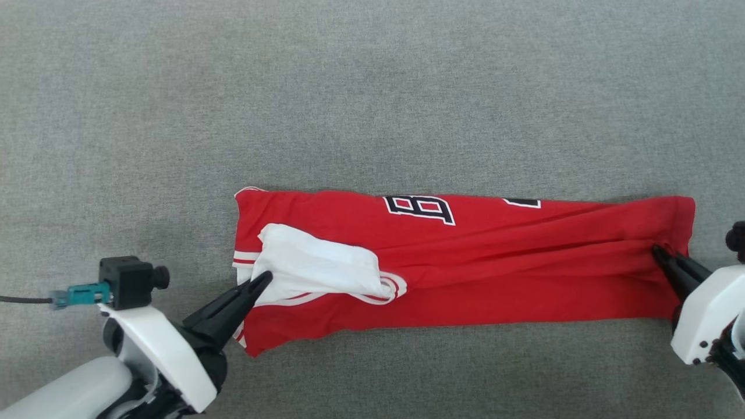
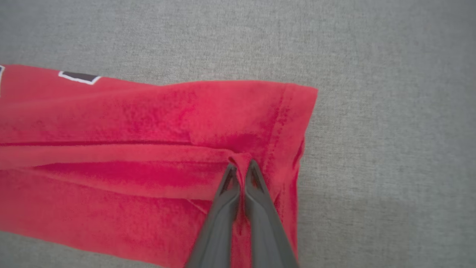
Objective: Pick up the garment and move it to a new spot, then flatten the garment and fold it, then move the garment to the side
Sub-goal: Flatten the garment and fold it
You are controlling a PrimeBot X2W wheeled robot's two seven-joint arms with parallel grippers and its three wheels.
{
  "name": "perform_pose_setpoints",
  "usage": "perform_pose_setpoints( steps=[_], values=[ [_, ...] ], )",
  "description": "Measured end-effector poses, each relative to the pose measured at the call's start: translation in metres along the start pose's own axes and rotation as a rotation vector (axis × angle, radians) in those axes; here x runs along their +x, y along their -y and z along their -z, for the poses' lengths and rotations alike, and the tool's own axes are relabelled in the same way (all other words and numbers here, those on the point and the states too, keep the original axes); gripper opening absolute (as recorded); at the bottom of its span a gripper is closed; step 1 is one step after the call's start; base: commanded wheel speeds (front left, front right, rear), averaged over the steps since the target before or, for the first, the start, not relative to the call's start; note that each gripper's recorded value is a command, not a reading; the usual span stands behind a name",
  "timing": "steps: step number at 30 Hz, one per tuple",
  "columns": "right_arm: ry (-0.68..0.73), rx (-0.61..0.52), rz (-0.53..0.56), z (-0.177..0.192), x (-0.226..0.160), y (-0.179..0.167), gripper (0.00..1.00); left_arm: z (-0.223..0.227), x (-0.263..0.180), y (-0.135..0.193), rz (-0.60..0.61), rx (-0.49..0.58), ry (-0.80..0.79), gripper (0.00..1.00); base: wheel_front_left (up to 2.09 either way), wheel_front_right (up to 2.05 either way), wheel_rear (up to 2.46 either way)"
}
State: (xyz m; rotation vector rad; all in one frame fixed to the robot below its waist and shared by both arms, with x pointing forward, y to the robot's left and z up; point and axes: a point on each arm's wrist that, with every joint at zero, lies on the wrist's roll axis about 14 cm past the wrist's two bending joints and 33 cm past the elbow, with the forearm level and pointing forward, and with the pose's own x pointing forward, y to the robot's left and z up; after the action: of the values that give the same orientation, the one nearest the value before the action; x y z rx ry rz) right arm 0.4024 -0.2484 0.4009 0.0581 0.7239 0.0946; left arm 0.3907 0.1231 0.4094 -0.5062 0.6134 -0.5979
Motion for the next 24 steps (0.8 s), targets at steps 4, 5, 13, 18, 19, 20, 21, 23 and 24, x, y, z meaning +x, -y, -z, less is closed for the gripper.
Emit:
perform_pose_setpoints(
  steps=[4,5,13,18,19,20,21,23,24],
  values=[
    [0.002,0.014,0.003,0.003,0.007,-0.001,0.07,0.006,0.006,-0.006,-0.014,0.02,-0.006,0.0,0.0,0.0,0.0],
    [0.008,0.015,0.003,0.003,0.008,-0.001,0.25,0.006,0.006,-0.009,-0.022,0.032,-0.006,0.13,0.0,0.0,0.0],
    [0.052,0.057,0.035,-0.01,-0.001,0.014,1.0,-0.005,0.0,-0.01,-0.05,0.068,0.061,1.0,0.0,0.0,0.0],
    [-0.042,0.102,0.045,0.008,-0.001,0.02,1.0,-0.018,-0.007,-0.013,-0.098,0.035,0.174,1.0,0.0,0.0,0.0],
    [-0.06,0.117,0.042,0.011,0.001,0.019,1.0,-0.018,-0.01,-0.015,-0.115,0.033,0.194,1.0,0.0,0.0,0.0],
    [-0.077,0.13,0.04,0.014,0.003,0.019,1.0,-0.018,-0.014,-0.021,-0.14,0.051,0.206,1.0,0.0,0.0,0.0],
    [-0.088,0.142,0.036,0.016,0.004,0.018,1.0,-0.018,-0.019,-0.027,-0.168,0.084,0.214,1.0,0.0,0.0,0.0],
    [-0.112,0.164,0.031,0.019,0.008,0.018,1.0,-0.018,-0.027,-0.037,-0.223,0.12,0.241,1.0,0.0,0.0,0.0],
    [-0.12,0.172,0.023,0.02,0.01,0.016,1.0,-0.016,-0.029,-0.038,-0.238,0.116,0.256,1.0,0.0,0.0,0.0]
  ],
)
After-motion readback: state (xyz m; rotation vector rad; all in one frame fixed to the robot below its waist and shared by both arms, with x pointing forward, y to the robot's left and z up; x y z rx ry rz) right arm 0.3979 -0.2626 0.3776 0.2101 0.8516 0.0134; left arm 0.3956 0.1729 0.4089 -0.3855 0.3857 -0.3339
